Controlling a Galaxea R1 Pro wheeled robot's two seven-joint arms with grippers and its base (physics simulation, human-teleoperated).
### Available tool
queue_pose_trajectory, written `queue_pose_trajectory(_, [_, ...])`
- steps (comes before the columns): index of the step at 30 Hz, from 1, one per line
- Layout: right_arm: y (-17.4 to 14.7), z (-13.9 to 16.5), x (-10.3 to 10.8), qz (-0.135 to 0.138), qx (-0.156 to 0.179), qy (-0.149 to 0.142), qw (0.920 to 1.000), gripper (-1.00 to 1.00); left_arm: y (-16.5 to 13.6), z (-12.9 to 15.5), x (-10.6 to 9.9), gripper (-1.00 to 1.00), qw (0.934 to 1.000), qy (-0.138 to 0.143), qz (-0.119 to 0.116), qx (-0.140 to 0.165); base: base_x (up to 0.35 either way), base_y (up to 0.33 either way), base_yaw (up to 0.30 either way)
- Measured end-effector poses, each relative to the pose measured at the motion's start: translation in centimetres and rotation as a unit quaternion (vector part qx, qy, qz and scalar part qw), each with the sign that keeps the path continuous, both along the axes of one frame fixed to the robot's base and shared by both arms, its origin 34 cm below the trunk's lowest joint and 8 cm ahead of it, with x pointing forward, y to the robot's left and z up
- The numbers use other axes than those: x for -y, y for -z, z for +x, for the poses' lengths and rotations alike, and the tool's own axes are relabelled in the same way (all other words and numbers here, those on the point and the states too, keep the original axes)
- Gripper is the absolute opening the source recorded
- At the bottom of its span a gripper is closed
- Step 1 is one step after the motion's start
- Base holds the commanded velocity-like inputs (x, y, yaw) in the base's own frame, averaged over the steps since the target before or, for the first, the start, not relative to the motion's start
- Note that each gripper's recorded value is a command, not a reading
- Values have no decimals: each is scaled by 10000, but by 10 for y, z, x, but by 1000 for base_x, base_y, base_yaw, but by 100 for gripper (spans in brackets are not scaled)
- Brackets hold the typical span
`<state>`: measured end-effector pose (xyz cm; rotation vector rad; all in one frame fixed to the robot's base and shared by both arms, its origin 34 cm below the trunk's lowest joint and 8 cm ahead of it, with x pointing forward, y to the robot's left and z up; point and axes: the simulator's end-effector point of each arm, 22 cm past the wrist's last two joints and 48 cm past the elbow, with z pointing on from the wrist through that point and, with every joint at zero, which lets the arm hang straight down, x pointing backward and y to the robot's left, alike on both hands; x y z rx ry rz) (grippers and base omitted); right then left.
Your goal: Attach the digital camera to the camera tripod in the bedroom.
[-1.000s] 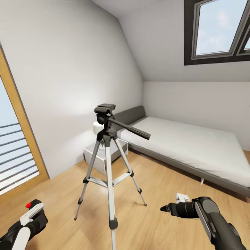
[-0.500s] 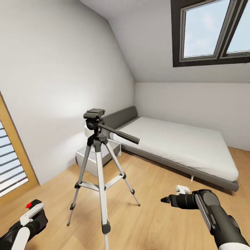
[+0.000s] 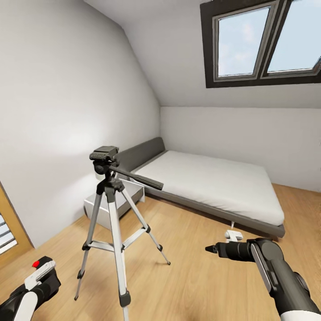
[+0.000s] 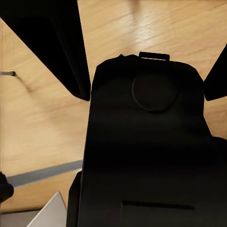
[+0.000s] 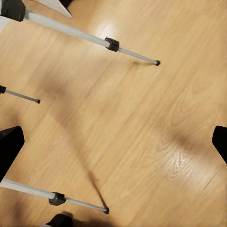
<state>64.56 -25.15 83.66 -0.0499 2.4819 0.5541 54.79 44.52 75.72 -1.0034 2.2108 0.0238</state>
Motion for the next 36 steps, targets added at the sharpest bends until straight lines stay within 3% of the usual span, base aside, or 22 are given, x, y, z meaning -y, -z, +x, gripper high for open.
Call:
queue_pose_trajectory(9, [-16,-1,-4,-15,43,-45,10000,100,-14,-1,-2,-100,10000,-21,29,1,0,0,-20])
queue_pose_trajectory(23, [-15,-2,-5,-21,39,-50,10000,100,-13,-2,-4,-100,10000,-54,73,-39,0,4,-1])
queue_pose_trajectory(36, [-13,-4,-8,-60,22,-107,9999,100,-13,-3,-4,-100,9999,-59,88,-48,0,145,0])
